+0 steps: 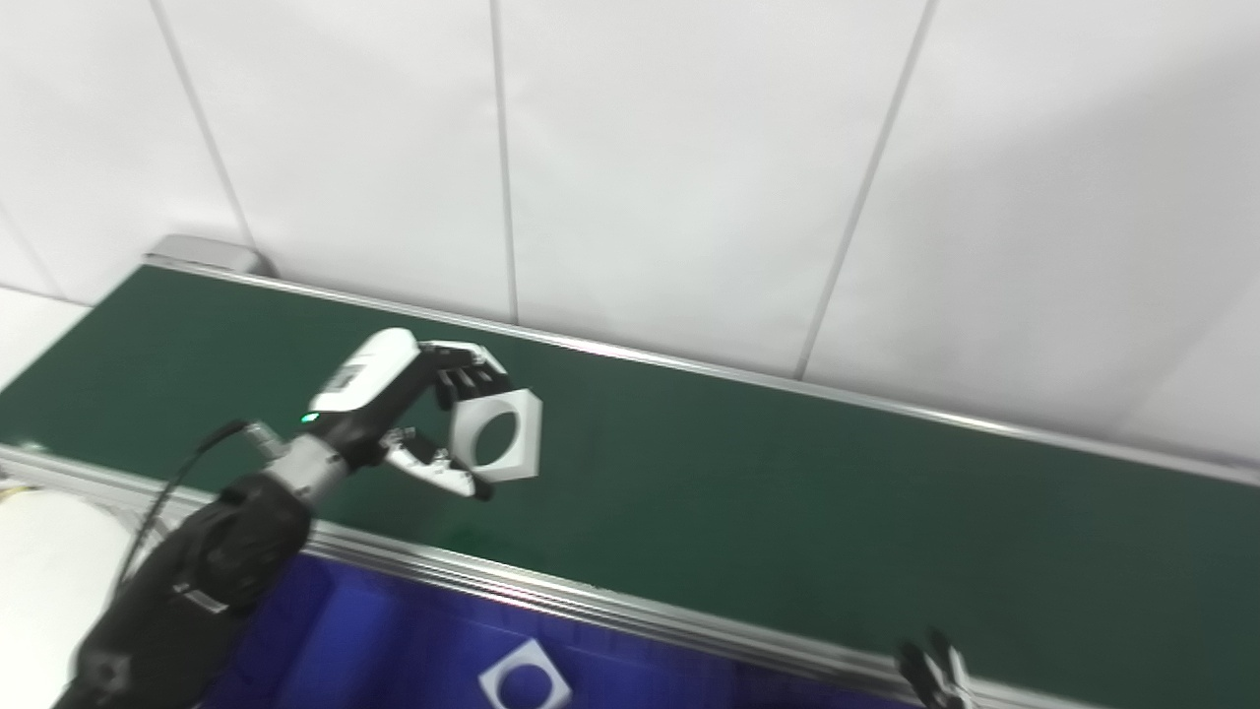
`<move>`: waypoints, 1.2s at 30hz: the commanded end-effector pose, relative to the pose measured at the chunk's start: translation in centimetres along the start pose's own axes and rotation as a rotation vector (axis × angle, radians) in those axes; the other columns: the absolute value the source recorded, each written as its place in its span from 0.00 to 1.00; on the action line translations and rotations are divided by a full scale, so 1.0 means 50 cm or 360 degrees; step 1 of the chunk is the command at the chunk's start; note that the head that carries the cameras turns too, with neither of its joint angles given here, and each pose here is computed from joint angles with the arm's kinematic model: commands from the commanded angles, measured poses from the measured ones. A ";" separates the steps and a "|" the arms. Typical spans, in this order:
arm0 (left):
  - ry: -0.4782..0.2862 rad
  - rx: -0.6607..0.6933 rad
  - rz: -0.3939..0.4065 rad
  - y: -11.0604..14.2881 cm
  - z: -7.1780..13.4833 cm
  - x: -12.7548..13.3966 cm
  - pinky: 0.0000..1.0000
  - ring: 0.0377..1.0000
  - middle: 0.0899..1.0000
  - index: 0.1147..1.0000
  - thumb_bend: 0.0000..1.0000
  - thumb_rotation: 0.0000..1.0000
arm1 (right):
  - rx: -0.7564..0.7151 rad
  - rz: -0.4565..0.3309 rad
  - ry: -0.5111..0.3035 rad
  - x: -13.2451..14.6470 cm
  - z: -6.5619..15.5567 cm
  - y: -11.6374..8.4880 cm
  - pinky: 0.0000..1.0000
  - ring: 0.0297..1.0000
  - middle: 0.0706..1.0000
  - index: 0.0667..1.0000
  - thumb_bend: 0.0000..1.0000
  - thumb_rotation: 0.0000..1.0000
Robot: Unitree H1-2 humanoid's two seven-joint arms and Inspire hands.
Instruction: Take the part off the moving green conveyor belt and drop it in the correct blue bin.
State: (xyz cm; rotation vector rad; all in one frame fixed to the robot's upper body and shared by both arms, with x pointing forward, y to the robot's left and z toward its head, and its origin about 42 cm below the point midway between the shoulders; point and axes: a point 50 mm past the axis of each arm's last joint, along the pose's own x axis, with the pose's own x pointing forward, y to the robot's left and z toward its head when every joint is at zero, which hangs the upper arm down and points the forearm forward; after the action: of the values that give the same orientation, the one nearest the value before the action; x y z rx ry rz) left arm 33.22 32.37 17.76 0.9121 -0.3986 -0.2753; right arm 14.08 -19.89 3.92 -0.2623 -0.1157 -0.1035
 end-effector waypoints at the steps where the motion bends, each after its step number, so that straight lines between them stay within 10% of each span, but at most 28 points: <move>1: -0.0171 -0.0014 0.0077 0.028 0.039 0.005 0.36 0.39 0.44 0.45 0.50 0.00 | 0.0042 -0.0032 -0.0140 0.006 0.029 -0.004 0.81 0.81 0.83 0.92 0.79 0.64; 15: -0.0315 -0.0250 -0.0296 -0.055 0.100 -0.061 0.39 0.42 0.46 0.42 0.50 0.00 | 0.0096 -0.0065 -0.0182 0.025 0.059 0.007 0.73 0.75 0.78 0.87 0.86 0.59; 36: 0.0078 -0.0252 -0.0908 -0.254 0.037 -0.133 0.45 0.41 0.42 0.47 0.50 0.00 | 0.0063 -0.0066 -0.0184 0.033 0.063 0.000 0.71 0.74 0.77 0.86 0.85 0.59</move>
State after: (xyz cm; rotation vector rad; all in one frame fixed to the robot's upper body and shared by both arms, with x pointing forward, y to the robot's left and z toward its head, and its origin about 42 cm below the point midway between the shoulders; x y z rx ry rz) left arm 24.61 26.31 6.23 0.8427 -0.0298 -0.8052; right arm 15.28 -19.45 6.03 -0.2379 -0.1587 -0.1290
